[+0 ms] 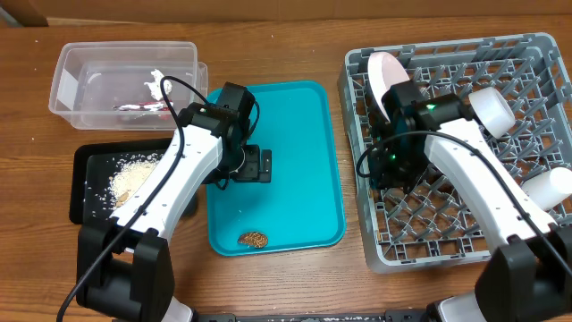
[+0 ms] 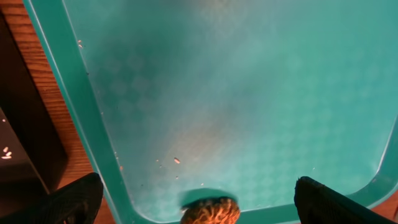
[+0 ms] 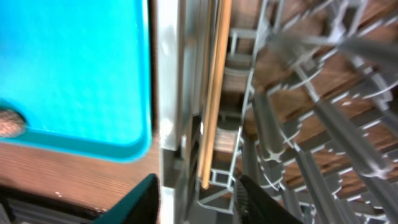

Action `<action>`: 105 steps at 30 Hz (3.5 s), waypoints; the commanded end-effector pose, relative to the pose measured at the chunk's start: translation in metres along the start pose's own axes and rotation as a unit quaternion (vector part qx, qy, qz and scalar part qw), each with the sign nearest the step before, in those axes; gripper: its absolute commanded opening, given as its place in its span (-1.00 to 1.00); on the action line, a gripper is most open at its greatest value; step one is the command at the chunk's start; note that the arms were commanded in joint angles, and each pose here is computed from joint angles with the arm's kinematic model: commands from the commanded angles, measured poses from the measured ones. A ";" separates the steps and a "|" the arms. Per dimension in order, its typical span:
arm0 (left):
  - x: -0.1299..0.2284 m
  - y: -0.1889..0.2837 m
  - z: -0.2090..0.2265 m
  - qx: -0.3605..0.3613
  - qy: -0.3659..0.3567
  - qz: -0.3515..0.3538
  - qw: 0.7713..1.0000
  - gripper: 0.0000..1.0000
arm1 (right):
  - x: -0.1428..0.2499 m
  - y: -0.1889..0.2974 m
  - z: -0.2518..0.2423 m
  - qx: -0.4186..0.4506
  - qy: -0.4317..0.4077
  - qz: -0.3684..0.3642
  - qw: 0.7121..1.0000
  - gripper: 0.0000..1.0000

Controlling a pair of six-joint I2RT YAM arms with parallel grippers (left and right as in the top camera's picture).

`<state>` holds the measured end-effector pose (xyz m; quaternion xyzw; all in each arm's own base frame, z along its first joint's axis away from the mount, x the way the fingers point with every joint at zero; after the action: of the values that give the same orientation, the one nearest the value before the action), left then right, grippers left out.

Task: Sort waste into correct bins and load items into the dishwasher
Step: 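Grasp the brown food scrap on the teal tray with the left gripper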

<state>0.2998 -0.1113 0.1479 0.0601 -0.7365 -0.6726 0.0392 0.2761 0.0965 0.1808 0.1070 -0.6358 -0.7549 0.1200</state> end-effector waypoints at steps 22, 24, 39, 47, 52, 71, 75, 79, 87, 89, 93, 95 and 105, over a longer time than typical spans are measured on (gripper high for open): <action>0.078 -0.024 -0.008 -0.001 -0.042 0.176 0.984 1.00 | 0.029 0.110 -0.057 0.037 -0.180 -0.214 0.959 1.00; 0.086 -0.033 -0.004 -0.011 -0.035 0.185 0.982 1.00 | 0.030 0.110 -0.057 0.039 -0.174 -0.213 0.961 1.00; 0.099 -0.077 0.007 -0.006 -0.025 0.169 0.985 1.00 | 0.031 0.109 -0.057 0.039 -0.170 -0.210 0.962 1.00; 0.103 -0.084 0.010 -0.006 -0.022 0.168 0.986 0.88 | 0.031 0.109 -0.057 0.039 -0.170 -0.208 0.962 1.00; 0.103 -0.085 0.010 -0.005 -0.021 0.167 0.986 0.37 | 0.031 0.109 -0.057 0.039 -0.170 -0.208 0.962 1.00; 0.100 -0.086 0.008 0.000 -0.021 0.157 0.987 -0.61 | 0.031 0.109 -0.057 0.039 -0.170 -0.208 0.962 1.00; 0.098 -0.086 0.007 0.002 -0.021 0.154 0.988 -0.77 | 0.031 0.109 -0.057 0.039 -0.170 -0.208 0.962 1.00; 0.094 -0.084 0.004 0.006 -0.022 0.147 0.989 -0.91 | 0.031 0.109 -0.057 0.039 -0.170 -0.208 0.962 1.00; 0.071 -0.070 -0.012 0.029 -0.019 0.109 0.993 -0.92 | 0.031 0.109 -0.057 0.039 -0.170 -0.208 0.962 1.00; 0.063 -0.064 -0.016 0.036 -0.020 0.097 0.994 -0.92 | 0.031 0.109 -0.057 0.039 -0.171 -0.208 0.962 1.00; 0.041 -0.049 -0.015 0.034 -0.008 0.063 0.997 -0.92 | 0.031 0.109 -0.056 0.039 -0.170 -0.208 0.962 1.00; 0.028 -0.040 -0.005 0.016 0.008 0.046 0.999 -0.92 | 0.032 0.109 -0.056 0.039 -0.171 -0.207 0.963 1.00; -0.041 0.009 0.089 -0.025 0.178 -0.038 0.983 -0.92 | 0.032 0.108 -0.056 0.039 -0.171 -0.205 0.963 1.00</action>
<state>0.3151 -0.0503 0.1424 0.1469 -0.7216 -0.6658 0.1206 0.2665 0.0177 0.2720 0.1006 -0.6381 -0.7497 -0.1441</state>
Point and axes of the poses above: each gripper's point midway between its finger pads, its own y axis back along the fingers, its own z axis along the line the jaws close on, x = y × z, the point moved 6 cm from there along y, back along the fingers, and after that the axes turned 9 degrees about y, right-handed, at the moved point
